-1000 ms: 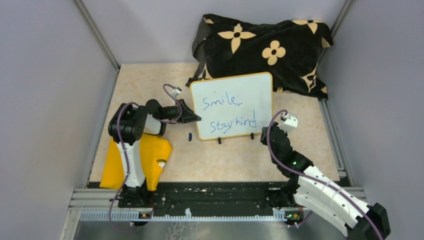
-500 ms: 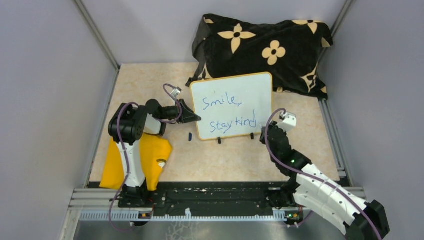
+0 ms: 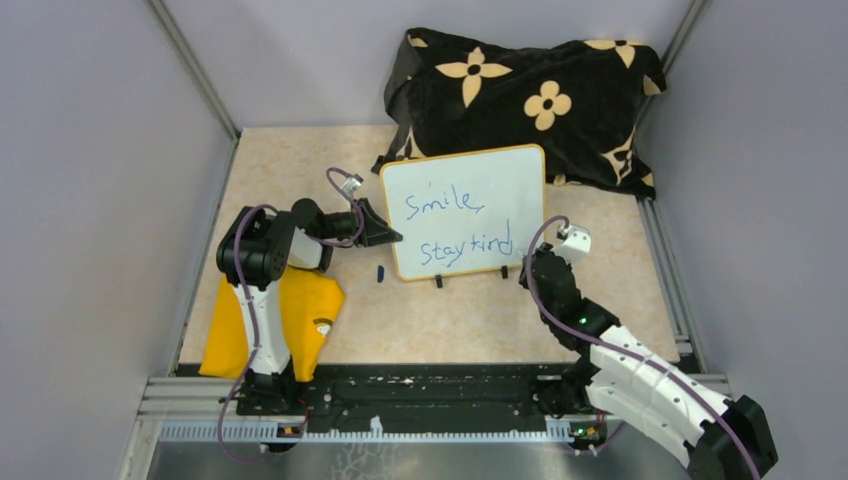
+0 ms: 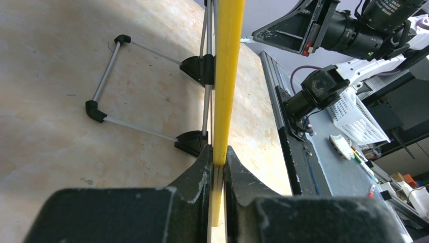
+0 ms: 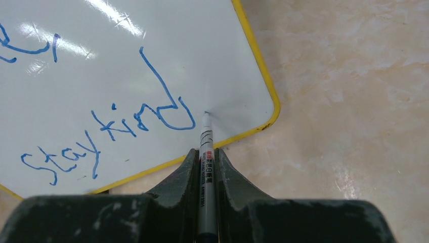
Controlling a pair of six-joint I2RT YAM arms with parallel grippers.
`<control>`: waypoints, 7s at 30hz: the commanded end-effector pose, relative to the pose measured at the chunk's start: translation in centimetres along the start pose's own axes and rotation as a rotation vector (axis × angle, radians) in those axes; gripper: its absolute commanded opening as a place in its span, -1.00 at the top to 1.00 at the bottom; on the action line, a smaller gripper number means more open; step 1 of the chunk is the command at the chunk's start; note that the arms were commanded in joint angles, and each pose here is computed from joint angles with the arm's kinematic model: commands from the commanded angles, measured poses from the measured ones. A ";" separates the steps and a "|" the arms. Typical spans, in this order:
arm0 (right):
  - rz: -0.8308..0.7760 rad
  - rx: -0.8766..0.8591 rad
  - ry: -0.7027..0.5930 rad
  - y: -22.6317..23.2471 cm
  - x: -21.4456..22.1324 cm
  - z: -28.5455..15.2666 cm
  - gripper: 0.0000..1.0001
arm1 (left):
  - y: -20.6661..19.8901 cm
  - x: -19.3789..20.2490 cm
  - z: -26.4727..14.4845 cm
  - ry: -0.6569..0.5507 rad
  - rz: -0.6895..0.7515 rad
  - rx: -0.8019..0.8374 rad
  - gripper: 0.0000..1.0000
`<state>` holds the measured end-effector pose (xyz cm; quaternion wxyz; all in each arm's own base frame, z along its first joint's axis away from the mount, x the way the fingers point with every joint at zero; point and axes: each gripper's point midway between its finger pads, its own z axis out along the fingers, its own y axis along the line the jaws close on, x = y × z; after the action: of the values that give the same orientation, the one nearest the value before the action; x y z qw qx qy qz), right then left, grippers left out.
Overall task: Write a sentence on the whiteboard
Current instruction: Write a sentence on the whiteboard, then close the whiteboard marker at the center of the board.
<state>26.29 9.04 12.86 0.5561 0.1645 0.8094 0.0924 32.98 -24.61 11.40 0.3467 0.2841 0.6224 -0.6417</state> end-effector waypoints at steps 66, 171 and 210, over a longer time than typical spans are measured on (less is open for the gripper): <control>-0.064 -0.355 -0.085 5.7 -7.8 -6.5 1.00 | -1.3 -0.6 0.1 -0.037 0.095 0.032 -0.97; -0.009 -0.364 -0.132 5.0 -8.2 -7.2 1.00 | 3.0 7.3 -7.2 0.399 -0.343 -1.264 -0.16; 0.011 -0.356 -0.153 4.5 -8.7 -7.7 1.00 | 2.5 7.0 -5.5 0.380 -0.338 -1.175 -0.20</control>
<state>22.58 10.82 23.59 0.6220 0.0583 0.7484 0.2229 30.47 -19.03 4.44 0.2369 0.0404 0.9558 -0.1696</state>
